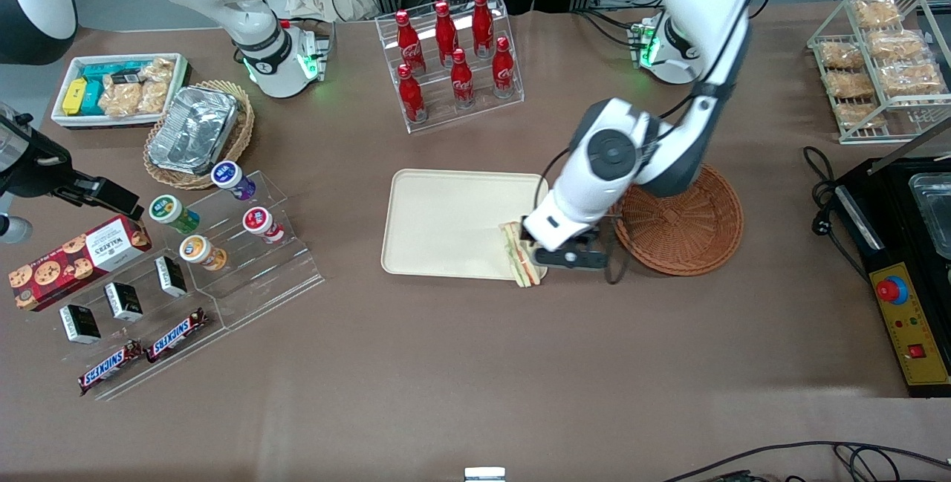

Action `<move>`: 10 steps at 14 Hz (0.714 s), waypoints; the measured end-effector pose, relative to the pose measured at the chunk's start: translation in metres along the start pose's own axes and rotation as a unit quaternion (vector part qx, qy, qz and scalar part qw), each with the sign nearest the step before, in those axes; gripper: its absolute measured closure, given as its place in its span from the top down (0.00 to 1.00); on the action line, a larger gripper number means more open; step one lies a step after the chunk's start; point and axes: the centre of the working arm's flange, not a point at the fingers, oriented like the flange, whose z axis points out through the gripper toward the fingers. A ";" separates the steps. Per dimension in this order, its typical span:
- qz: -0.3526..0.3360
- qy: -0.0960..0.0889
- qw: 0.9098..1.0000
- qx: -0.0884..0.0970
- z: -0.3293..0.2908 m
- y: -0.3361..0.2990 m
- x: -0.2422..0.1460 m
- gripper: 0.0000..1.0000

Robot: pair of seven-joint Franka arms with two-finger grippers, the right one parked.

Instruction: Place sandwich from basket to tray

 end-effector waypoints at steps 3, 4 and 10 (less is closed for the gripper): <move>-0.044 0.025 0.999 -0.002 -0.046 -0.052 0.027 1.00; -0.059 0.026 0.998 0.000 -0.060 -0.071 0.033 1.00; -0.070 0.004 0.997 0.020 -0.135 -0.182 0.043 1.00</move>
